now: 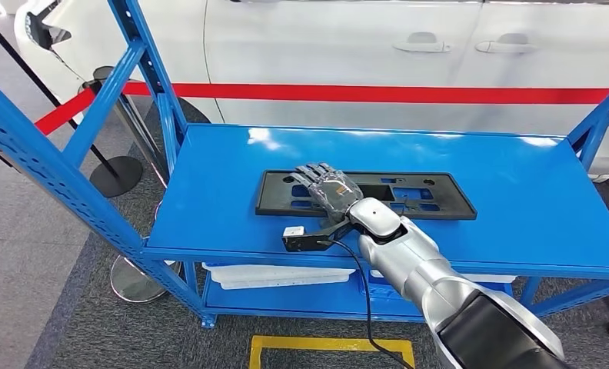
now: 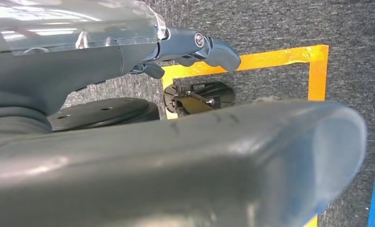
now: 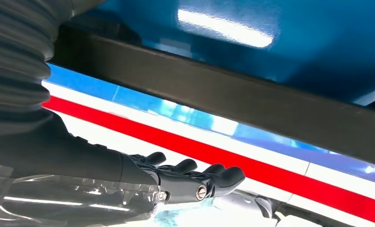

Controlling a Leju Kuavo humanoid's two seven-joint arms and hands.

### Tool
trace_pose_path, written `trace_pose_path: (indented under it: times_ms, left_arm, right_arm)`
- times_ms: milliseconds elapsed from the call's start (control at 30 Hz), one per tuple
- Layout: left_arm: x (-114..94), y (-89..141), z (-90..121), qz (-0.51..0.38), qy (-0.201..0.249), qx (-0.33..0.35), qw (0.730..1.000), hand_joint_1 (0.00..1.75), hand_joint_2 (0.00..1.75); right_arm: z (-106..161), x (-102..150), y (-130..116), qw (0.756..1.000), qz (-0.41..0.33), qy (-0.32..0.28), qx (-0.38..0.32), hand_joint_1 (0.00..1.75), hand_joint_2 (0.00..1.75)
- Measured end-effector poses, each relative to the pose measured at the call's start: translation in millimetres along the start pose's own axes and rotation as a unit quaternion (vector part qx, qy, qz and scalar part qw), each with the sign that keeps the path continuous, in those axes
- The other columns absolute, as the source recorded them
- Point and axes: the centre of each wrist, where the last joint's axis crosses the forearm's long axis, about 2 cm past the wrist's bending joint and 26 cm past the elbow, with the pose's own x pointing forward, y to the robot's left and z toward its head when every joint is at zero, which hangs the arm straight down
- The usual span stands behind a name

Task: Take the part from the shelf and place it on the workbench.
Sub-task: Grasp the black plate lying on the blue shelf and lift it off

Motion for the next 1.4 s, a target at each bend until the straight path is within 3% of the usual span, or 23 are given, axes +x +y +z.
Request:
trace_pose_path:
  times_ms: [233, 367, 600, 833, 1400]
  left_arm:
    - [0, 0, 0, 0.0, 0.001, 0.001, 1.0, 0.0, 0.0]
    - [0, 0, 0, 0.0, -0.001, 0.003, 1.0, 0.0, 0.0]
    - [1, 0, 0, 0.003, -0.007, 0.008, 1.0, 0.0, 0.0]
    - [2, 1, -1, 0.003, -0.008, 0.009, 1.0, 0.0, 0.0]
    - [4, 1, -1, -0.001, -0.007, 0.011, 1.0, 0.0, 0.0]
  right_arm:
    - [0, -1, -3, 1.0, -0.012, -0.002, -0.01, 0.02, 1.75]
    - [-2, -1, -8, 0.999, -0.024, -0.009, -0.024, 1.75, 1.75]
    - [-10, -1, -30, 0.995, -0.071, -0.028, -0.062, 1.75, 1.75]
    - [-16, -10, -57, 0.993, -0.069, -0.038, -0.092, 1.75, 1.75]
    - [-10, -22, -57, 0.99, -0.059, -0.027, -0.127, 1.75, 1.75]
